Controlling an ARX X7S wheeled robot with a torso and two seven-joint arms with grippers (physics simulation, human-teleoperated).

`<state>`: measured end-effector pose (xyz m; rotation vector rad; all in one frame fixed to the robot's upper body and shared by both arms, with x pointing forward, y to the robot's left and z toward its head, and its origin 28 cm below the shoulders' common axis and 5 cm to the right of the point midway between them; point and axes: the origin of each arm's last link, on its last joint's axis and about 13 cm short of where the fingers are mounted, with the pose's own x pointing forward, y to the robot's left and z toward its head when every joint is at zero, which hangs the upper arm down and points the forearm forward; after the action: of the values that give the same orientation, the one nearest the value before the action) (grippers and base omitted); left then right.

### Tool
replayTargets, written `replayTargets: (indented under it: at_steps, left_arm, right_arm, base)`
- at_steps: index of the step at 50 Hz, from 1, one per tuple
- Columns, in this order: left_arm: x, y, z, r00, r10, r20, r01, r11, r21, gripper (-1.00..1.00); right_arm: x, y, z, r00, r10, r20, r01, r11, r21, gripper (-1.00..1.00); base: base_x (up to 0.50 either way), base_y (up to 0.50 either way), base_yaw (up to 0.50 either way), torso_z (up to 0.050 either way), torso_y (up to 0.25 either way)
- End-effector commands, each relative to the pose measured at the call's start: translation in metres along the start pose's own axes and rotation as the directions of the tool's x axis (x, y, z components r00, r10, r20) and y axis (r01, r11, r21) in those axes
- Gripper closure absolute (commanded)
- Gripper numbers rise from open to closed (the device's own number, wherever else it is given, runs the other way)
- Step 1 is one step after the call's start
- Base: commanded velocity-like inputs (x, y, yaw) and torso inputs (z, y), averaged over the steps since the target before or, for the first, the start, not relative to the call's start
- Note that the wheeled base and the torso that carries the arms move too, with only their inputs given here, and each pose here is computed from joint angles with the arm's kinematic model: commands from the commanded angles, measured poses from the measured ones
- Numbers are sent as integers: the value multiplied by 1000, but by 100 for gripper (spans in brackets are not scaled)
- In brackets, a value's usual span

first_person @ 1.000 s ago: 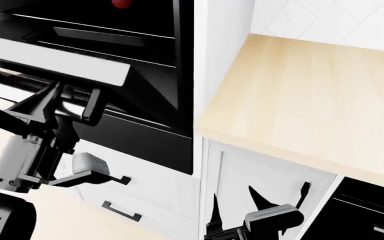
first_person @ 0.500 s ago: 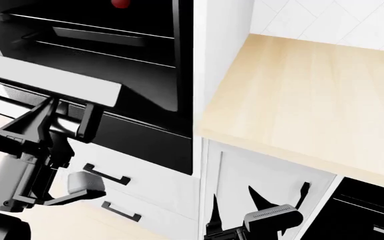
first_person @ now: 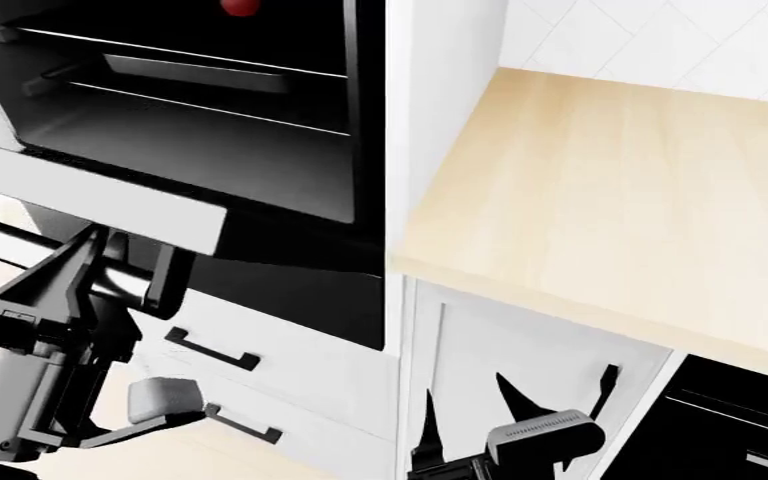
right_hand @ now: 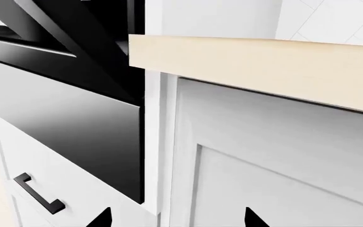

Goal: Open the oven door

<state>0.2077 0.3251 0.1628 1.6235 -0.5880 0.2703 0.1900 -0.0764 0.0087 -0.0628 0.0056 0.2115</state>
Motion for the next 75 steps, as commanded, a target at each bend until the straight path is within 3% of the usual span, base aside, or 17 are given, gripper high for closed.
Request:
replayTargets:
  at_steps: [1,67,75]
  left_arm:
    - [7,25,-18,954,298,-21,-291,944,156,100]
    - [-53,-5,-24,964,255,-73,-231,943,237,100]
    - [-57,-4,-22,955,297,-23,-283,928,243,100]
  right_arm:
    - [-1,0,-1,1000,0,-2,0,1000,-1,-100]
    - [-1,1,-4,1000,0,-11,-1,1000,-7,-100]
    - [-1,1,-3,1000,-1,-11,1,1000,-8,-100]
  base:
    - [0,0,0,0,0]
    - [0,0,0,1,5]
    - [0,0,0,1,5]
